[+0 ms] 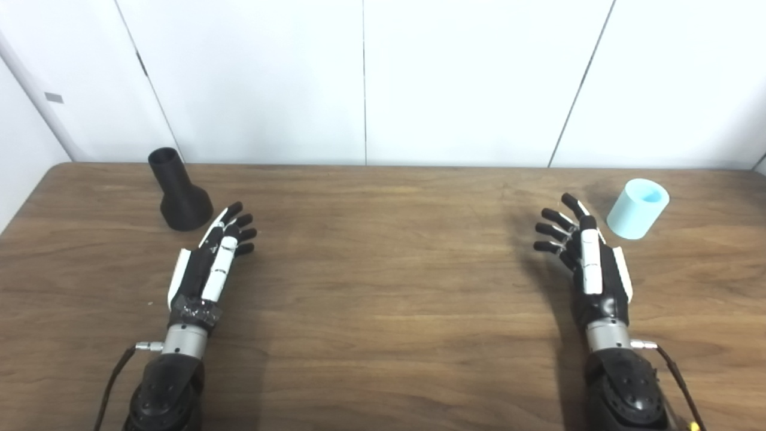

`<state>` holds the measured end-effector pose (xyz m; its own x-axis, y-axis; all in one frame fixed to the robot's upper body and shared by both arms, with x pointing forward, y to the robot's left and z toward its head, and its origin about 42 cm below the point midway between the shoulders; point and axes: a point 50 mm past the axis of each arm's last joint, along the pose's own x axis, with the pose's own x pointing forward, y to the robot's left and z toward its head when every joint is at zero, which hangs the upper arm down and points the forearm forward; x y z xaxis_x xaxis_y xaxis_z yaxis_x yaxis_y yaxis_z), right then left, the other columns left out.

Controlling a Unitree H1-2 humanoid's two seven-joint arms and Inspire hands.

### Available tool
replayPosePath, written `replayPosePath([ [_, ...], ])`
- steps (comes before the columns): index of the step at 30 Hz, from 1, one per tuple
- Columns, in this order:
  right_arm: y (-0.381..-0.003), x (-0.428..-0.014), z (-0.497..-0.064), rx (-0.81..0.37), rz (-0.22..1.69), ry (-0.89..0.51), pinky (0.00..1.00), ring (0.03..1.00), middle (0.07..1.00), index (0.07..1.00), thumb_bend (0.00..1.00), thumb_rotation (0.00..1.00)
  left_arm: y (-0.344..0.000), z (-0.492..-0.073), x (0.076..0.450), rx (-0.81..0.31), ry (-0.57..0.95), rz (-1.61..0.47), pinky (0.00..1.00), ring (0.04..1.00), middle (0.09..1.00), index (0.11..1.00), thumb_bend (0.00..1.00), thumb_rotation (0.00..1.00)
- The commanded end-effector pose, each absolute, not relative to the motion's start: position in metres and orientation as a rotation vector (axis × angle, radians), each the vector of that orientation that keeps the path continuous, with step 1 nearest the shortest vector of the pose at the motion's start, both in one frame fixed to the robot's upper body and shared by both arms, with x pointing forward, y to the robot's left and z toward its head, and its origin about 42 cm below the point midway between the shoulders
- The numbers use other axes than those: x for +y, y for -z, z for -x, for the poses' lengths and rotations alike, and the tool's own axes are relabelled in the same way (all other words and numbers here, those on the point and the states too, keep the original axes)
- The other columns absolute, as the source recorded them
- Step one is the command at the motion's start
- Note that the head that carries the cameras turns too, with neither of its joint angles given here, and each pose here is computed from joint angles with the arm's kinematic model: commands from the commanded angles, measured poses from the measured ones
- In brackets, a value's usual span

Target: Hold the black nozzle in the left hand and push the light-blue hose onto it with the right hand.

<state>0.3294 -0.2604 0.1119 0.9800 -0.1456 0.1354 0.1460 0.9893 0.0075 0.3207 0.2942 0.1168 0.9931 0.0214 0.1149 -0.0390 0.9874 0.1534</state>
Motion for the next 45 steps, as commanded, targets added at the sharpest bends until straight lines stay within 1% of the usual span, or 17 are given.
replayPosePath([
  [1,-0.087,-0.253,-0.314,-0.058,-0.016,0.152,0.60,0.722,0.771,0.875,0.35,1.00,-0.090,-0.304,0.291,-0.032,-0.030,-0.137,0.81,0.830,0.875,0.926,0.40,0.82],
  [7,-0.088,-0.253,-0.313,-0.061,-0.004,0.153,0.60,0.719,0.767,0.876,0.34,1.00,-0.089,-0.304,0.292,-0.039,-0.027,-0.128,0.80,0.835,0.877,0.930,0.38,0.81],
  [12,-0.088,-0.253,-0.313,-0.066,-0.007,0.148,0.60,0.717,0.764,0.873,0.34,1.00,-0.090,-0.304,0.291,-0.035,-0.030,-0.128,0.81,0.832,0.874,0.925,0.39,0.82],
  [20,-0.088,-0.253,-0.313,-0.065,-0.006,0.151,0.59,0.715,0.759,0.872,0.33,1.00,-0.090,-0.304,0.292,-0.034,-0.028,-0.138,0.79,0.823,0.868,0.919,0.41,0.83],
  [24,-0.087,-0.253,-0.314,-0.060,-0.011,0.152,0.59,0.711,0.757,0.871,0.34,1.00,-0.091,-0.303,0.292,-0.033,-0.032,-0.135,0.81,0.830,0.872,0.920,0.42,0.80],
  [26,-0.088,-0.253,-0.313,-0.054,-0.014,0.153,0.59,0.713,0.764,0.874,0.34,1.00,-0.092,-0.302,0.292,-0.034,-0.037,-0.151,0.79,0.827,0.869,0.918,0.40,0.77],
  [28,-0.088,-0.252,-0.312,-0.052,-0.012,0.154,0.60,0.713,0.764,0.874,0.34,1.00,-0.094,-0.300,0.292,-0.036,-0.052,-0.158,0.77,0.818,0.860,0.911,0.40,0.70],
  [30,-0.088,-0.252,-0.310,-0.052,0.001,0.158,0.59,0.713,0.759,0.875,0.34,1.00,-0.098,-0.297,0.292,-0.051,-0.073,-0.196,0.72,0.789,0.840,0.901,0.43,0.62],
  [31,-0.088,-0.252,-0.310,-0.052,0.005,0.159,0.59,0.715,0.758,0.877,0.34,0.99,-0.099,-0.296,0.292,-0.059,-0.081,-0.210,0.71,0.776,0.834,0.895,0.46,0.56],
  [33,-0.088,-0.252,-0.310,-0.054,0.009,0.162,0.59,0.715,0.755,0.877,0.35,0.98,-0.103,-0.294,0.292,-0.073,-0.101,-0.232,0.70,0.763,0.828,0.890,0.49,0.51],
  [35,-0.089,-0.252,-0.310,-0.053,0.011,0.165,0.59,0.715,0.755,0.879,0.34,0.97,-0.108,-0.292,0.291,-0.096,-0.121,-0.258,0.66,0.723,0.801,0.872,0.53,0.44],
  [37,-0.089,-0.253,-0.310,-0.051,0.012,0.166,0.59,0.716,0.754,0.881,0.34,0.97,-0.114,-0.291,0.291,-0.121,-0.137,-0.293,0.62,0.700,0.782,0.860,0.56,0.40],
  [39,-0.089,-0.255,-0.310,-0.049,0.013,0.168,0.59,0.717,0.752,0.881,0.34,0.97,-0.121,-0.289,0.290,-0.143,-0.148,-0.310,0.64,0.696,0.756,0.847,0.60,0.34],
  [41,-0.089,-0.256,-0.310,-0.048,0.002,0.171,0.59,0.709,0.746,0.881,0.34,0.96,-0.131,-0.287,0.287,-0.156,-0.156,-0.316,0.65,0.695,0.746,0.842,0.61,0.30],
  [43,-0.089,-0.258,-0.310,-0.046,-0.008,0.174,0.58,0.706,0.745,0.877,0.34,0.95,-0.141,-0.285,0.284,-0.173,-0.168,-0.316,0.67,0.699,0.740,0.833,0.63,0.29],
  [44,-0.089,-0.258,-0.310,-0.046,-0.014,0.175,0.58,0.704,0.745,0.877,0.33,0.94,-0.146,-0.284,0.283,-0.184,-0.181,-0.329,0.68,0.698,0.732,0.826,0.66,0.26],
  [45,-0.089,-0.259,-0.310,-0.046,-0.018,0.176,0.58,0.708,0.747,0.879,0.33,0.94,-0.149,-0.283,0.282,-0.191,-0.191,-0.340,0.68,0.689,0.726,0.822,0.68,0.26],
])
